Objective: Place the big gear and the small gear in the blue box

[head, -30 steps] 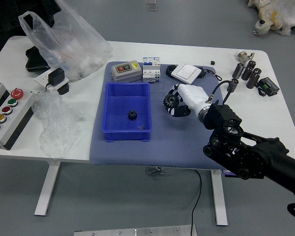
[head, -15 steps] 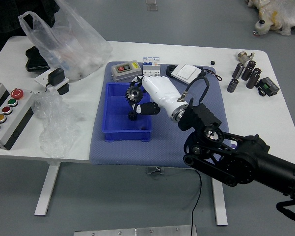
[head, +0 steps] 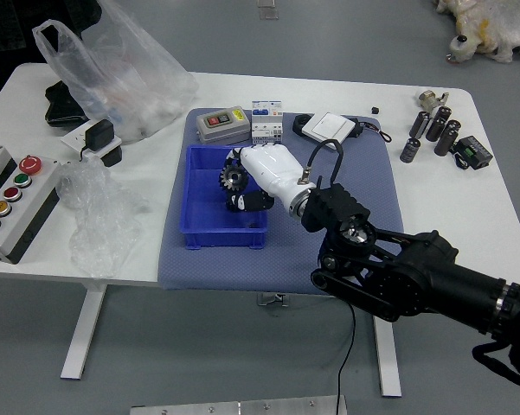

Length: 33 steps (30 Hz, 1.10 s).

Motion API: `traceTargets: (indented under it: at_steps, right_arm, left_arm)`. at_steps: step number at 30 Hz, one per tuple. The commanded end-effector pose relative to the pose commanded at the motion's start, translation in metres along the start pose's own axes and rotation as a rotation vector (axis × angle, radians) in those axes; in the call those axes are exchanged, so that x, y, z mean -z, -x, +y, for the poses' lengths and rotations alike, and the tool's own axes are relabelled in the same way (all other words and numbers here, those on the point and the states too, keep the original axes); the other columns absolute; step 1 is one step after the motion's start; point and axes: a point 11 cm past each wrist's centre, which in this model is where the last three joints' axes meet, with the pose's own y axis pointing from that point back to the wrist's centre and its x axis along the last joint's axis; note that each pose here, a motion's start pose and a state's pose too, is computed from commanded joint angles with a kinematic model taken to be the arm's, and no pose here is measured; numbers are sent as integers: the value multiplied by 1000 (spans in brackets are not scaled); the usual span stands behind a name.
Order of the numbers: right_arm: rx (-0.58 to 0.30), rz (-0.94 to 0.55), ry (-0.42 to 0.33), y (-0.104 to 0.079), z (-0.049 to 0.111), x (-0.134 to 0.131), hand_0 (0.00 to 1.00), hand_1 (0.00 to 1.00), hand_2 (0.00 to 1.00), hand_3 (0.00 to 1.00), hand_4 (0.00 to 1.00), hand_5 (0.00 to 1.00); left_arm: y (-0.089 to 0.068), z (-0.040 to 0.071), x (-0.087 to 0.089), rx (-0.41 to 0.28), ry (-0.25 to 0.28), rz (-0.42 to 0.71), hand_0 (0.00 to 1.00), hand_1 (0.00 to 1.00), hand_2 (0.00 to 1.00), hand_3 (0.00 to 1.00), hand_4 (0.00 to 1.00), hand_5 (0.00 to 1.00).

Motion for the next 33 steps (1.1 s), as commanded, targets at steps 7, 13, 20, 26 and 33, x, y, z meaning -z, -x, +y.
traceTargets:
  at_steps: [7,13,20,26,33]
  right_arm:
    - [12,13,-11,6,1,4,935,980,981,898,504,230]
    - [-28,-14,-24,-6,2,8,930,980,982,906,505,234]
    - [-135,-191,-30,-32,12,0,897,952,961,897,511,229]
    - [-296,-469,-12,-53,40,-35,830,858,880,868,599,232]
    - [-382,-804,36,-40,72,-83,784,780,802,780,721,350]
  left_arm:
    - [0,0,1,0,-2,0,625,576,548,677,714,274]
    - [1,0,0,2,0,2,625,576,548,677,713,274]
    - [3,0,1,4,-1,6,625,576,548,677,714,276]
    - [4,0,4,8,-5,11,625,577,548,677,713,275]
    - [7,1,3,14,3,13,625,576,548,677,713,275]
